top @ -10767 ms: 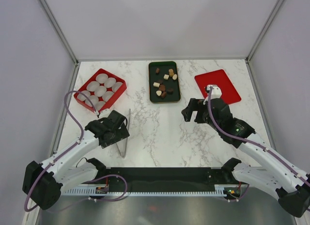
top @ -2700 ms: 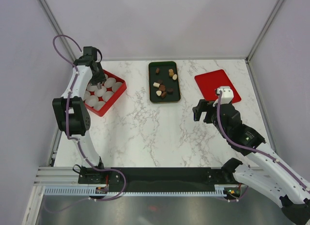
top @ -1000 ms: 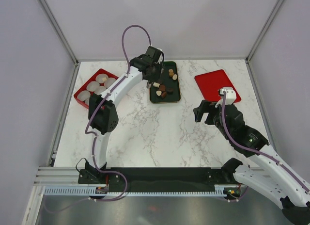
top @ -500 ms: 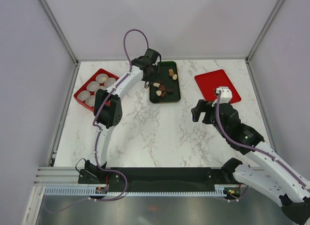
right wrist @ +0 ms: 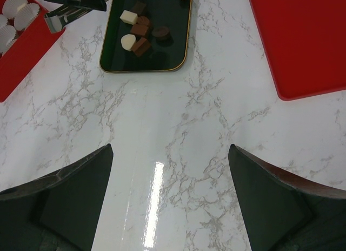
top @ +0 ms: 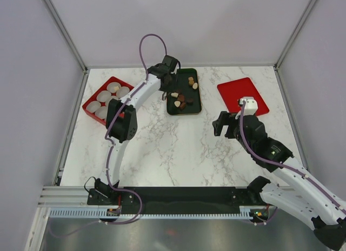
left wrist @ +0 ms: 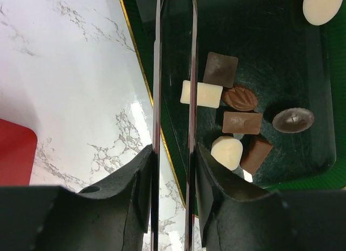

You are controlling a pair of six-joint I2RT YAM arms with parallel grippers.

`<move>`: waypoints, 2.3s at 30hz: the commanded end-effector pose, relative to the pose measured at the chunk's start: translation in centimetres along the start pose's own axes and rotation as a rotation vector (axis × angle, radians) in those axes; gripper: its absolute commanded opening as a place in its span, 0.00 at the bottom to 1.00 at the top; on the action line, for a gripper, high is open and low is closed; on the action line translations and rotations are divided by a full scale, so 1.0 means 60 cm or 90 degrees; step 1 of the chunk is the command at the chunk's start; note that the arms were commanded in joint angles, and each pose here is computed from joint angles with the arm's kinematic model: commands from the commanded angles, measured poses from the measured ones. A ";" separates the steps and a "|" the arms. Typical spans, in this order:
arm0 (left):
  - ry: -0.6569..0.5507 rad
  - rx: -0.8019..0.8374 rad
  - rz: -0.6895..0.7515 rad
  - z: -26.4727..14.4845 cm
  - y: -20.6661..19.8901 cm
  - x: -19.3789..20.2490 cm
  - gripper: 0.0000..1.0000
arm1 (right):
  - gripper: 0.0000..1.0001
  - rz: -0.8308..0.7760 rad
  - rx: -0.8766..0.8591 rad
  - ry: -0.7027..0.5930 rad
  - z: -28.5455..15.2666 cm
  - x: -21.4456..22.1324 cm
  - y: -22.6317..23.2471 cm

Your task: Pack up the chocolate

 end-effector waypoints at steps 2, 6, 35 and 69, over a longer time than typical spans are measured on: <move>-0.048 0.010 0.024 -0.016 -0.005 -0.038 0.40 | 0.96 0.014 -0.015 -0.021 -0.005 -0.011 0.006; -0.049 0.017 0.017 -0.030 -0.005 -0.039 0.37 | 0.96 0.022 -0.018 -0.028 -0.012 -0.015 0.005; -0.079 -0.058 -0.123 -0.317 0.196 0.058 0.31 | 0.96 0.031 -0.040 -0.036 -0.044 -0.017 0.003; -0.024 -0.199 -0.234 -0.215 0.353 0.041 0.35 | 0.96 0.023 -0.024 -0.058 -0.053 -0.025 -0.010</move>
Point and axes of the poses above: each gripper's point midway between its finger pads, its own z axis out along the fingers, its own y axis along the line the jaws close on, x = y × z, the point moved 1 cm from there along -z, back along the fingers, and after that the axes turned 10 degrees about -z, right-handed, at the moved point
